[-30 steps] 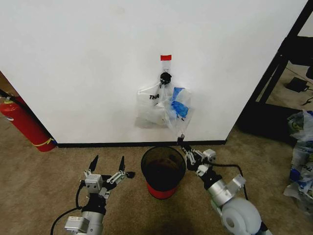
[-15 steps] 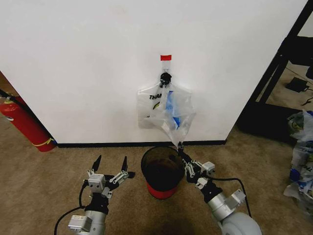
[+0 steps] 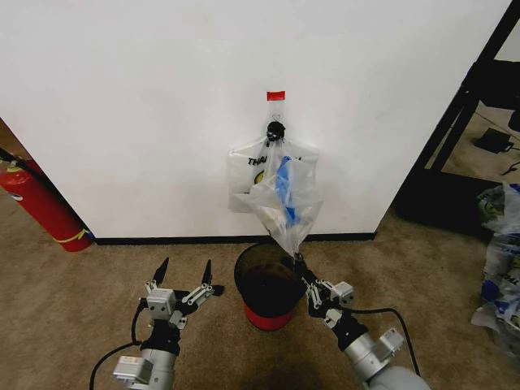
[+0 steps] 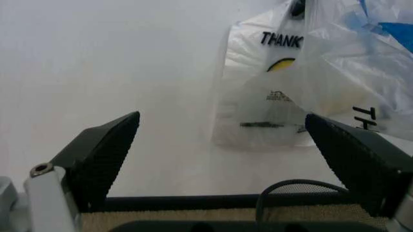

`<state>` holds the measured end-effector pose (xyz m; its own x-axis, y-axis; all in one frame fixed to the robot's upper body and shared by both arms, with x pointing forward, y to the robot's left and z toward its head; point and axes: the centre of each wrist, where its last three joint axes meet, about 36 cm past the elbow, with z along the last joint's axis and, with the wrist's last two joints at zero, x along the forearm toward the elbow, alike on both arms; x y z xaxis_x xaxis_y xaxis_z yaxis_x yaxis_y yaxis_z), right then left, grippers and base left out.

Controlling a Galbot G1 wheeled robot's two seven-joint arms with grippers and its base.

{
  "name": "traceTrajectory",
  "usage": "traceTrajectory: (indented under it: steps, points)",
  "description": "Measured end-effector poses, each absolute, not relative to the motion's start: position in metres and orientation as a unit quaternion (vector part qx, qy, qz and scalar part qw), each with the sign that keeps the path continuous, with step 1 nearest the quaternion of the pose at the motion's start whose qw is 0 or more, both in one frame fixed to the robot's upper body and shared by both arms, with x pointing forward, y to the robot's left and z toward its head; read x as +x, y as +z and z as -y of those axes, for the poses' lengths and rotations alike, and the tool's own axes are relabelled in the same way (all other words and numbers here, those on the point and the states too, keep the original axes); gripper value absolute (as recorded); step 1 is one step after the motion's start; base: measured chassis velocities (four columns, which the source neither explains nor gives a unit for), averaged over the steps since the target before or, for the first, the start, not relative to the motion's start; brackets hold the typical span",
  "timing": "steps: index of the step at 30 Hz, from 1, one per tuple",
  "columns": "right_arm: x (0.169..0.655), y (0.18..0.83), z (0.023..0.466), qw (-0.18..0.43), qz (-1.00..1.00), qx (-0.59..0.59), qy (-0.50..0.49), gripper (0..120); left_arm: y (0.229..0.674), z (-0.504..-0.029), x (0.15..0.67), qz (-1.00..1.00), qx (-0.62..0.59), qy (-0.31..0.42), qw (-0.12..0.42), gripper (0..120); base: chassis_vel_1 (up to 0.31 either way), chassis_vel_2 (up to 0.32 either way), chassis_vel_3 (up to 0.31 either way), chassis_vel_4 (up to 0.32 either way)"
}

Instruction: Pick up the garbage bag from the wall and place it over the trash bin.

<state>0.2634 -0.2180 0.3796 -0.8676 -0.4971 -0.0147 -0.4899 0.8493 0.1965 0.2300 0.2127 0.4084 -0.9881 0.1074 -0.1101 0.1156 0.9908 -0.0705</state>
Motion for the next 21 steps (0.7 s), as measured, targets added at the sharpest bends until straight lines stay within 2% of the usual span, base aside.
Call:
traceTrajectory:
  steps: [12, 16, 21]
  points:
    - [0.293, 0.406, 0.219, -0.011, 0.964, 0.235, -0.127, 0, 0.417, -0.211, 0.232, -0.995, 0.068, -0.035, 0.056, 100, 0.000, 0.000, 0.000, 0.000]
    - [0.313, 0.421, 0.220, -0.024, 0.960, 0.237, -0.148, 0, 0.436, -0.211, 0.243, -0.993, 0.095, -0.030, 0.057, 100, 0.000, 0.000, 0.000, 0.000]
    - [0.329, 0.415, 0.219, -0.017, 0.959, 0.246, -0.142, 0, 0.485, -0.211, 0.278, -0.987, 0.143, -0.044, 0.053, 100, 0.000, 0.000, 0.000, 0.000]
